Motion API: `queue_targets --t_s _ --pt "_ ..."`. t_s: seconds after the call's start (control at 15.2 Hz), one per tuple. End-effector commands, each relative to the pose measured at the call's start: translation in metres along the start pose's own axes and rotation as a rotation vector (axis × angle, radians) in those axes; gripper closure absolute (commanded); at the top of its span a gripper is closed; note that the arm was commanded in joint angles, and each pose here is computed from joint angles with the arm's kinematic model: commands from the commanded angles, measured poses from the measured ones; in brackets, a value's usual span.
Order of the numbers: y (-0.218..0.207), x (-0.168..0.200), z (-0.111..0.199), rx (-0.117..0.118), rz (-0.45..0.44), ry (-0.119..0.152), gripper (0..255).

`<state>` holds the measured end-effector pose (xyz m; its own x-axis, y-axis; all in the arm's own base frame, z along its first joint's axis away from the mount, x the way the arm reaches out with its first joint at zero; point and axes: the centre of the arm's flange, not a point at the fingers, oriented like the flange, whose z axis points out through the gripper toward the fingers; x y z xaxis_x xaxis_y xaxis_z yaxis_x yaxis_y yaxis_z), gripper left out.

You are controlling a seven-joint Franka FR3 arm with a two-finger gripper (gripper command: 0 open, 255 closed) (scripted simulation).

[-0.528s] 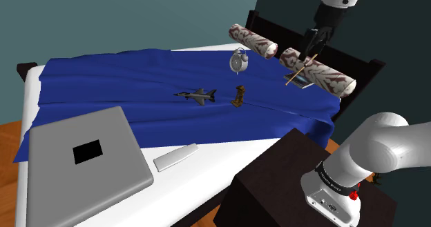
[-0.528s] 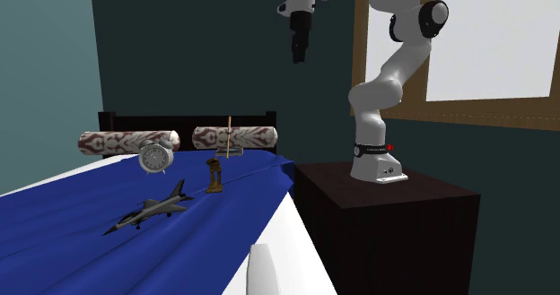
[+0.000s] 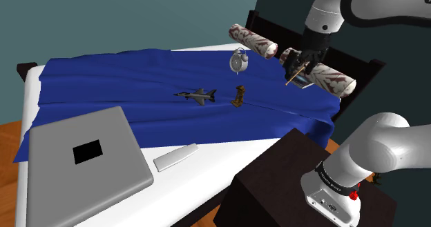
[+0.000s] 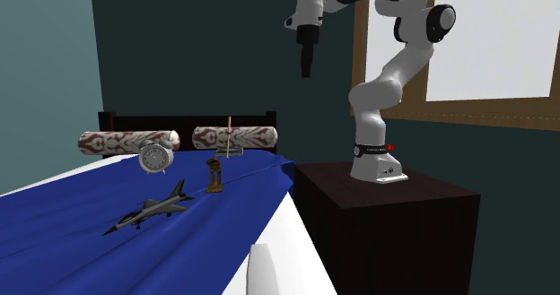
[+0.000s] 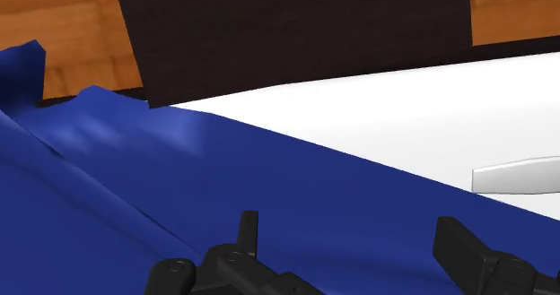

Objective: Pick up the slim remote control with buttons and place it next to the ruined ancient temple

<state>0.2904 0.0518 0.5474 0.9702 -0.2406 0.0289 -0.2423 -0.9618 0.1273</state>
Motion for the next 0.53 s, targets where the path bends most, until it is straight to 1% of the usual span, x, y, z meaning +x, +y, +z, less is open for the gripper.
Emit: queue_targets --t_s 0.0,0.46 --pt "-0.017 -0.008 0.016 0.005 0.067 -0.005 0" --pt "-0.083 -0.023 0.076 0.018 0.281 -0.024 0"
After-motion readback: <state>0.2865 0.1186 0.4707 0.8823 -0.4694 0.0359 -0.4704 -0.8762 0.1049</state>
